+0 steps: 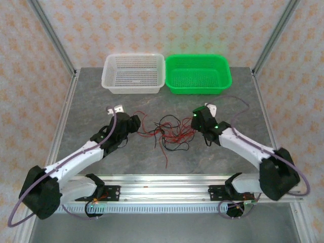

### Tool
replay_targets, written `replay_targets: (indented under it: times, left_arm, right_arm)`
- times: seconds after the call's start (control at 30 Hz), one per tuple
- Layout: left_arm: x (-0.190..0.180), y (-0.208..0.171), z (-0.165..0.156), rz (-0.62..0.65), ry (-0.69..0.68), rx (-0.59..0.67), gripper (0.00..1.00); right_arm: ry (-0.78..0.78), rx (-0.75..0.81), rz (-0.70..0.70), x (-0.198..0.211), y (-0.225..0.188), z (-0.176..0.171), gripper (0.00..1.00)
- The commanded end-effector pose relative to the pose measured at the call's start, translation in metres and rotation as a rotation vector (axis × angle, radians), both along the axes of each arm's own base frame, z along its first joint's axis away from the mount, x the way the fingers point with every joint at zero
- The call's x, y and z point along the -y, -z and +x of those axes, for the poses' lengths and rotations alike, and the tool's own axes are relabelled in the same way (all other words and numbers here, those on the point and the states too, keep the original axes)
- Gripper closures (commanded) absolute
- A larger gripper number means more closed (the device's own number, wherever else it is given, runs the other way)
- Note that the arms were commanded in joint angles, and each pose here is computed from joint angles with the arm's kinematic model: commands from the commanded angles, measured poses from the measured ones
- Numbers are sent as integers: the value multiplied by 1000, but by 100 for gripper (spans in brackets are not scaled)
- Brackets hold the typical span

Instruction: Untangle the cables

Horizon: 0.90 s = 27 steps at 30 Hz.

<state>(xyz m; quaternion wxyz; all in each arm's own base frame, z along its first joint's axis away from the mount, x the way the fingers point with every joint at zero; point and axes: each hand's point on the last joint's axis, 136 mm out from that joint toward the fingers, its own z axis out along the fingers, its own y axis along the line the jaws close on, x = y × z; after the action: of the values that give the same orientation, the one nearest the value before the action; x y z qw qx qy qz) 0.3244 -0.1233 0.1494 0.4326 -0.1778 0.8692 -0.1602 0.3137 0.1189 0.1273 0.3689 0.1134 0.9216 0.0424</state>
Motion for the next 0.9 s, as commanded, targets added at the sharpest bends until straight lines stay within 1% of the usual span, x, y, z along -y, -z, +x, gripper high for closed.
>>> replay_targets:
  times: [0.0, 0.07, 0.2, 0.37, 0.5, 0.7, 0.87]
  left_arm:
    - [-10, 3, 10, 69, -6, -47, 51]
    - [-14, 9, 19, 64, -11, -68, 53]
    - [-17, 22, 35, 48, 10, -106, 57]
    - [1, 44, 49, 10, 112, -145, 62]
    - [5, 58, 57, 1, 115, -156, 63]
    - [-13, 72, 68, 103, 45, -174, 64]
    - [-15, 83, 73, 143, 43, -189, 64]
  right_arm:
    - [38, 24, -48, 24, -35, -17, 36]
    - [20, 40, -31, 25, -53, -25, 33]
    - [-28, 53, 16, 22, -80, -37, 31]
    - [-85, 69, 85, 13, -98, -46, 30]
    - [-92, 77, 117, 10, -103, -48, 30]
    - [-102, 78, 158, 3, -100, -47, 30]
    - [-96, 70, 175, 1, -94, -47, 30]
